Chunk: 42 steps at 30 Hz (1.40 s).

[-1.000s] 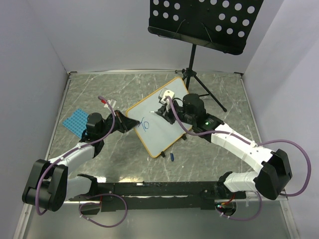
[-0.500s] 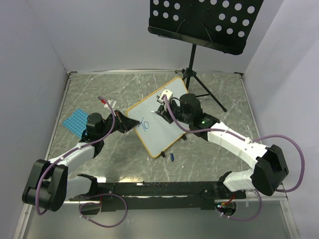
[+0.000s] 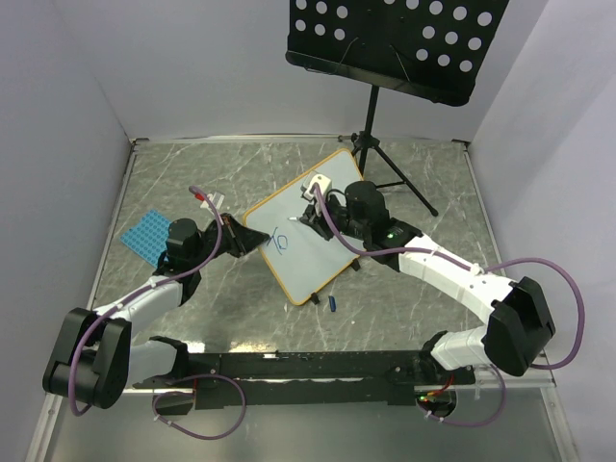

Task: Write a sentence on the whiteboard

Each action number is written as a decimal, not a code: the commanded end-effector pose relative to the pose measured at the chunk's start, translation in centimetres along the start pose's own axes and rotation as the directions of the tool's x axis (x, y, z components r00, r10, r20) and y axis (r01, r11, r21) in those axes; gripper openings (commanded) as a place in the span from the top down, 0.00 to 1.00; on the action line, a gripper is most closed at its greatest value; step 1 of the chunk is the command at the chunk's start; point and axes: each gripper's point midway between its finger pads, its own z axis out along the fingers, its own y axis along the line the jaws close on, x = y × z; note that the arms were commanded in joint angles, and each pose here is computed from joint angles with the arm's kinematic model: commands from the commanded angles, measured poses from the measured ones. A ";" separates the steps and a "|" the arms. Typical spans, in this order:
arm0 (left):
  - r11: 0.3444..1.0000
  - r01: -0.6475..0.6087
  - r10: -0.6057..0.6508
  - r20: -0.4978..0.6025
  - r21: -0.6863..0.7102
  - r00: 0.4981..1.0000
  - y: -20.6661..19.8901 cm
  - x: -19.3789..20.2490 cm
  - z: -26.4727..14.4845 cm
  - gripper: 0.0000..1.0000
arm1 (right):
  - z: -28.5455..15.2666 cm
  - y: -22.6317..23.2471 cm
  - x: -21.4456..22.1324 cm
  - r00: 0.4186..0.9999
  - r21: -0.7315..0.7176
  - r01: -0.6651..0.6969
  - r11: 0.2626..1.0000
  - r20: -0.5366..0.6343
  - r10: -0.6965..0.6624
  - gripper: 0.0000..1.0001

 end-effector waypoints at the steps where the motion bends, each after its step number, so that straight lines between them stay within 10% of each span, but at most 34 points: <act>1: 0.998 -0.032 0.037 -0.093 0.053 0.995 -0.5 2.6 -0.3 0.99 | 0.3 -0.1 -0.2 1.000 -0.019 0.009 1.000 -0.005 -0.009 1.00; 31: 0.998 -0.043 0.047 -0.096 0.042 0.994 -0.4 2.4 -0.4 0.99 | -1.3 1.7 4.7 0.987 -0.136 -0.067 0.988 -0.155 0.046 1.00; 42: 0.998 -0.041 0.045 -0.097 0.050 0.994 -0.5 2.5 -0.4 0.99 | -1.5 0.7 1.1 0.998 -0.095 -0.057 0.994 -0.044 0.053 1.00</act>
